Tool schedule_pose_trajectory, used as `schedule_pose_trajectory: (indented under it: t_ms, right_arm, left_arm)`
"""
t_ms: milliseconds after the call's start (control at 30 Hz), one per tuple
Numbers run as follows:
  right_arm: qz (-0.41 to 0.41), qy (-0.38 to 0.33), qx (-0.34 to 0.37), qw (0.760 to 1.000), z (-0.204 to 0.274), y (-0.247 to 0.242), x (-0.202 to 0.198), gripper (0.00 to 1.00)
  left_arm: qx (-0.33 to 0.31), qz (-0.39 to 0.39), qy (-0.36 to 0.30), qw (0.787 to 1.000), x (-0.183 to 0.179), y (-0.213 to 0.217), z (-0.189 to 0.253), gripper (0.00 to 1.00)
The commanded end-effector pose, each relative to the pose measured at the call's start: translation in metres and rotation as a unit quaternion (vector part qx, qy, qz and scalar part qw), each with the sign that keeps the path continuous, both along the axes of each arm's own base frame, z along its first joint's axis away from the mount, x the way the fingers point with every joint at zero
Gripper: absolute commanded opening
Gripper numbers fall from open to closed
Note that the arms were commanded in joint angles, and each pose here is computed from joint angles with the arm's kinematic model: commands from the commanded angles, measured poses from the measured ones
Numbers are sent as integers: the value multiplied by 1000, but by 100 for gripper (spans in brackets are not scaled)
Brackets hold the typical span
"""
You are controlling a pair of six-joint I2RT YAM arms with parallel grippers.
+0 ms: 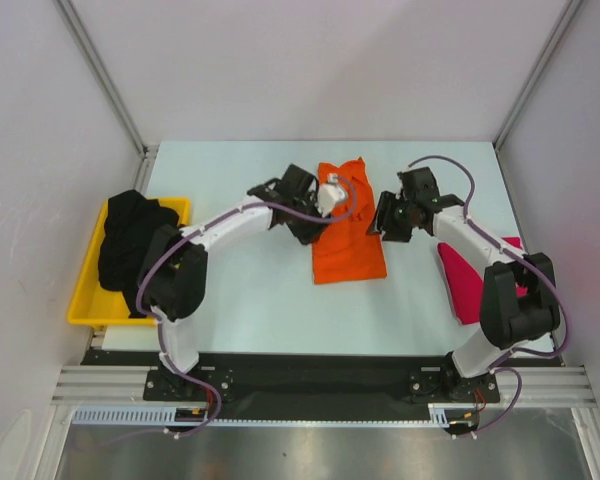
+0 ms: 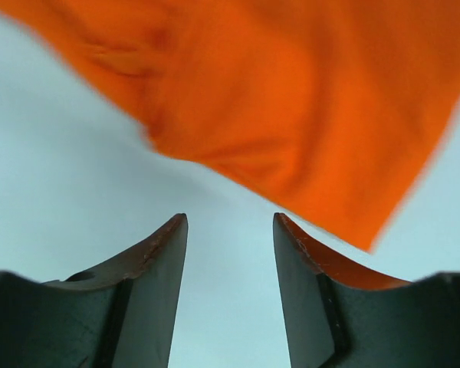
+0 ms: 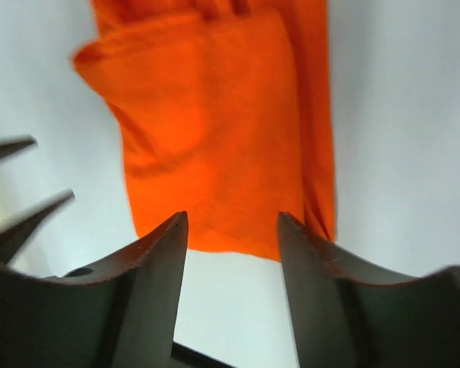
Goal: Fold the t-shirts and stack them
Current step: Fold the tshirt
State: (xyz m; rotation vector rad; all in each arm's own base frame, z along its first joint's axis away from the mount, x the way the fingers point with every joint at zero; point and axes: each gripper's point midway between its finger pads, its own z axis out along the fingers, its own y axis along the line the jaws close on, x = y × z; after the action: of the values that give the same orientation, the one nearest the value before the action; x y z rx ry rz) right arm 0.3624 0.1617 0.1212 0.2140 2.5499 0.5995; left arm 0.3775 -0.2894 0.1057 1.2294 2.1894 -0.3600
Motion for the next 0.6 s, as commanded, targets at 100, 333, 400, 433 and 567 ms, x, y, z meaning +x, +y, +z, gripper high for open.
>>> schedule_pose_trajectory:
  t_ms: [100,333,400,433,567]
  right_arm:
    - [-26,66,-10,997,-36,-17,-54,60]
    - [-22,79,19,996,-58,-7,-70,49]
    - [-28,98,9,995,-71,-13,-73,51]
    - [-30,101,7,994,-74,-16,-72,51]
    - [-46,104,-2,993,-88,-27,-74,54]
  left_arm:
    - [0,-257,-39,966,-119,-44,-10,63]
    - [27,-277,-46,959,-128,-46,-44,66]
    - [48,-266,-47,962,-123,-39,-55,66]
    - [58,-265,-47,961,-122,-36,-63,66]
    - [80,-268,-52,959,-122,-26,-77,60]
